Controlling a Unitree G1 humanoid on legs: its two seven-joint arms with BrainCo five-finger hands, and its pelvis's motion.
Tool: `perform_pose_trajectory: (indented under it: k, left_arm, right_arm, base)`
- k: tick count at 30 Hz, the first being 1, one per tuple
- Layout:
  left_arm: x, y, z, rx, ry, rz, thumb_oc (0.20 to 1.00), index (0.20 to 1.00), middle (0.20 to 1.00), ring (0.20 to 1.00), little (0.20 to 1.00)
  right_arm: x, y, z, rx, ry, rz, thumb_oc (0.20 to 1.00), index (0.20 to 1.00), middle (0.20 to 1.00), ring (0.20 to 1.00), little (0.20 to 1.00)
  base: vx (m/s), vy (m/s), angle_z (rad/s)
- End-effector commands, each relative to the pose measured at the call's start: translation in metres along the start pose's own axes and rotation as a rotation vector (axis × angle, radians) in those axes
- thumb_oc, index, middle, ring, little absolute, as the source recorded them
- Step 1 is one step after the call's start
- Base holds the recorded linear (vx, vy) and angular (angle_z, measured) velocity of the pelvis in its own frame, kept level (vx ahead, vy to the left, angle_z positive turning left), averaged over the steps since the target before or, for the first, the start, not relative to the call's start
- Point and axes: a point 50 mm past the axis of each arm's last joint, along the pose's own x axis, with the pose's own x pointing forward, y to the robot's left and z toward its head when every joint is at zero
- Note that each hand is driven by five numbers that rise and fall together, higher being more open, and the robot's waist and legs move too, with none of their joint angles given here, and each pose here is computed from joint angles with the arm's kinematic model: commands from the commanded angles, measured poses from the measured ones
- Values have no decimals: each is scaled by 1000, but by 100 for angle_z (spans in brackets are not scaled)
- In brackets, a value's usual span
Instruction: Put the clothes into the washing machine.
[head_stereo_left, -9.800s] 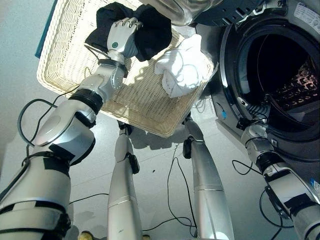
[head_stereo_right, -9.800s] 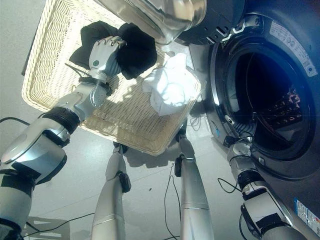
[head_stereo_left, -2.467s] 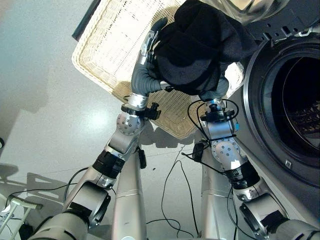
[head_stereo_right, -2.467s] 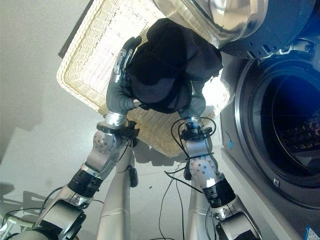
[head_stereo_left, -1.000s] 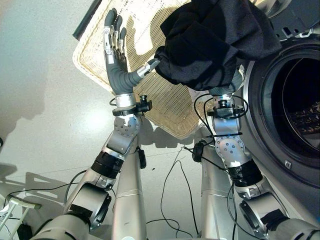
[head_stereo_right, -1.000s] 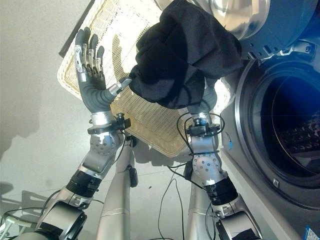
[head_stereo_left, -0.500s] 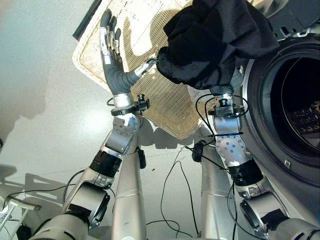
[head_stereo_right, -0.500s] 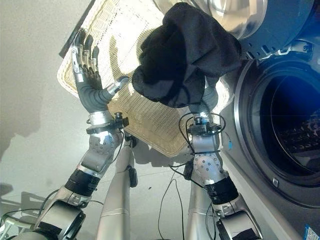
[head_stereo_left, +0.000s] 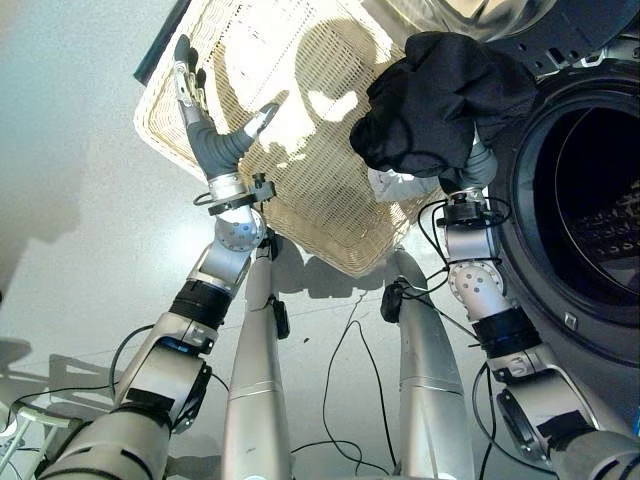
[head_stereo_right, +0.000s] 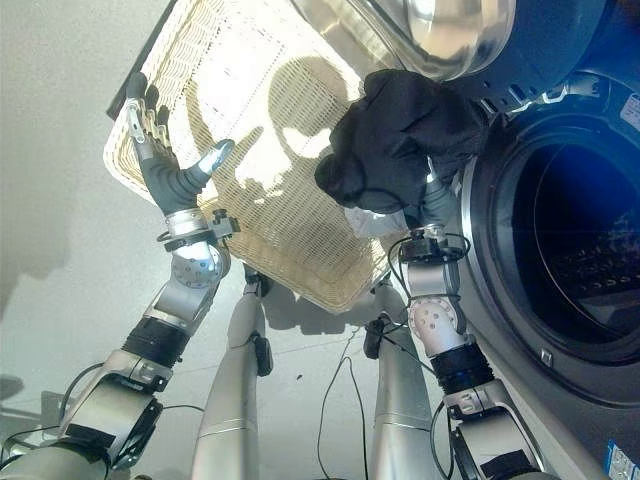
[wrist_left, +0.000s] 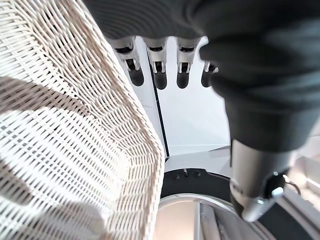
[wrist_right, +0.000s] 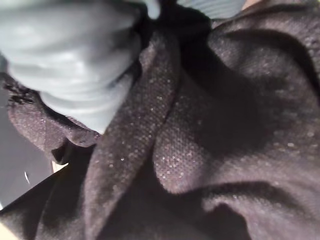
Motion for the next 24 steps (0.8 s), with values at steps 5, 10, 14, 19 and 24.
perform_pose_trajectory:
  k: [5,10,14,19,24]
  left_arm:
    - [18,8,2,66,-60,27,1000,1000,1000,1000,1000]
    - [18,15,-10,143,-24,40,1000,1000,1000,1000,1000]
    - [19,17,-12,159,-14,42,1000,1000,1000,1000,1000]
    - [28,32,-26,294,29,46,1000,1000,1000,1000,1000]
    - [35,40,-33,348,65,47,1000,1000,1000,1000,1000]
  right_arm:
    - [12,1,33,-12,-144,23,200,200,200,200,200]
    - [7,-23,31,-21,-121,-84,200,200,200,200,200]
    - [6,-29,31,-22,-116,-117,200,200,200,200,200]
    - [-16,-91,46,-84,-133,-386,200,200,200,200,200]
    - [-23,-110,60,-149,-172,-493,200,200,200,200,200]
  base:
    - [-2,2,-1]
    - [-1,3,-1]
    - [0,3,-1]
    - [-1,24,-4]
    - [0,-5,-9]
